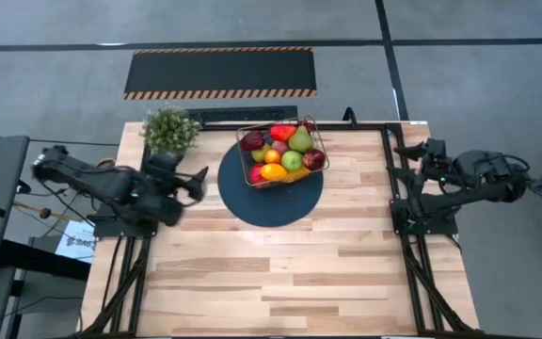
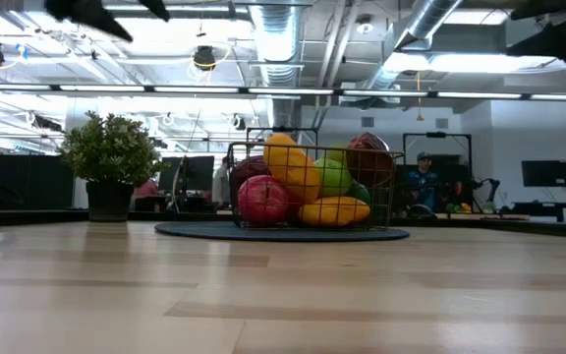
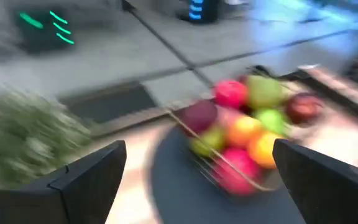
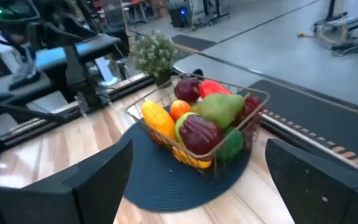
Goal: Build produce basket
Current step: Return to Home Position
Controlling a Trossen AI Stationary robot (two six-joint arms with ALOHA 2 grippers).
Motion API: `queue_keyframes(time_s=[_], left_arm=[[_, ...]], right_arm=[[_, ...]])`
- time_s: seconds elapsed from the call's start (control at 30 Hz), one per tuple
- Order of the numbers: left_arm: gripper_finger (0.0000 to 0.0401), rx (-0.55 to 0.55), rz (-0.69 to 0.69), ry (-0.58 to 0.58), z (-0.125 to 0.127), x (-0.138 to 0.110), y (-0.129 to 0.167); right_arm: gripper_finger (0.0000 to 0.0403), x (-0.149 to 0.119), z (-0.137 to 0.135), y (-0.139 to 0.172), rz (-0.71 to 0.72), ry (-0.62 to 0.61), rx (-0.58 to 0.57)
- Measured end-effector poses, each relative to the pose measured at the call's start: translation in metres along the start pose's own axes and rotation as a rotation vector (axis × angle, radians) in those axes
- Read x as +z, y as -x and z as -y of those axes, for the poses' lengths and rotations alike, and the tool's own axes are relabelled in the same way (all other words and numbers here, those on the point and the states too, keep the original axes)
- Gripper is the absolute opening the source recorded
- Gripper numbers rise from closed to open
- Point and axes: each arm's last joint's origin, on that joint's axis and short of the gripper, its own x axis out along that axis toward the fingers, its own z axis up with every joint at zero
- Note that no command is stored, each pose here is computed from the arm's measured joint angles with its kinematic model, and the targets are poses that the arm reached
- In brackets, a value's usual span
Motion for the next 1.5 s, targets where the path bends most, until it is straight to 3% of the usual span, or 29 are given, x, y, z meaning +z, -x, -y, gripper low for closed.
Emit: queue_keyframes(time_s=[0.07, 0.17, 0.27, 0.3, 0.43, 0.47, 0.53, 0.6, 0.67, 0.97, 1.27, 1.5], left_arm=[[0.0392, -0.136, -0.045, 0.074, -0.016, -0.01, 0.002], [0.0392, -0.453, -0.123, 0.158, -0.025, -0.017, 0.004], [0.0392, -0.754, -0.095, 0.183, -0.027, -0.023, 0.006], [0.0392, -0.809, -0.062, 0.176, -0.029, -0.026, 0.006], [0.0392, -0.859, 0.017, 0.17, -0.042, -0.038, 0.002], [0.0392, -0.901, 0.038, 0.109, -0.043, -0.041, 0.002], [0.0392, -1.052, 0.126, -0.017, -0.045, -0.046, 0.004], [0.0392, -1.234, 0.206, -0.059, -0.049, -0.05, 0.008], [0.0392, -1.345, 0.272, -0.065, -0.058, -0.05, 0.011], [0.0392, -1.323, 0.269, -0.016, -0.092, -0.102, -0.011], [0.0392, -1.305, 0.085, -0.121, -0.081, -0.157, -0.036], [0.0392, -1.348, 0.14, -0.176, -0.082, -0.157, -0.037]], right_arm=[[0.0385, -0.004, -0.001, -0.003, 0.016, -0.012, 0.01], [0.0385, -0.009, -0.002, -0.007, 0.033, -0.036, 0.021], [0.0385, -0.017, -0.005, -0.017, 0.023, -0.049, 0.02], [0.0385, -0.02, -0.006, -0.019, 0.024, -0.049, 0.02], [0.0385, -0.026, -0.013, -0.031, 0.067, -0.049, 0.043], [0.0385, -0.026, -0.015, -0.034, 0.085, -0.036, 0.063], [0.0385, -0.029, -0.018, -0.039, 0.119, -0.032, 0.083], [0.0385, -0.033, -0.019, -0.042, 0.143, -0.034, 0.094], [0.0385, -0.038, -0.019, -0.045, 0.17, -0.053, 0.102], [0.0385, -0.079, -0.014, -0.064, 0.178, -0.063, 0.095], [0.0385, -0.119, -0.016, -0.088, 0.172, -0.052, 0.091], [0.0385, -0.13, -0.016, -0.097, 0.259, 0.01, 0.078]])
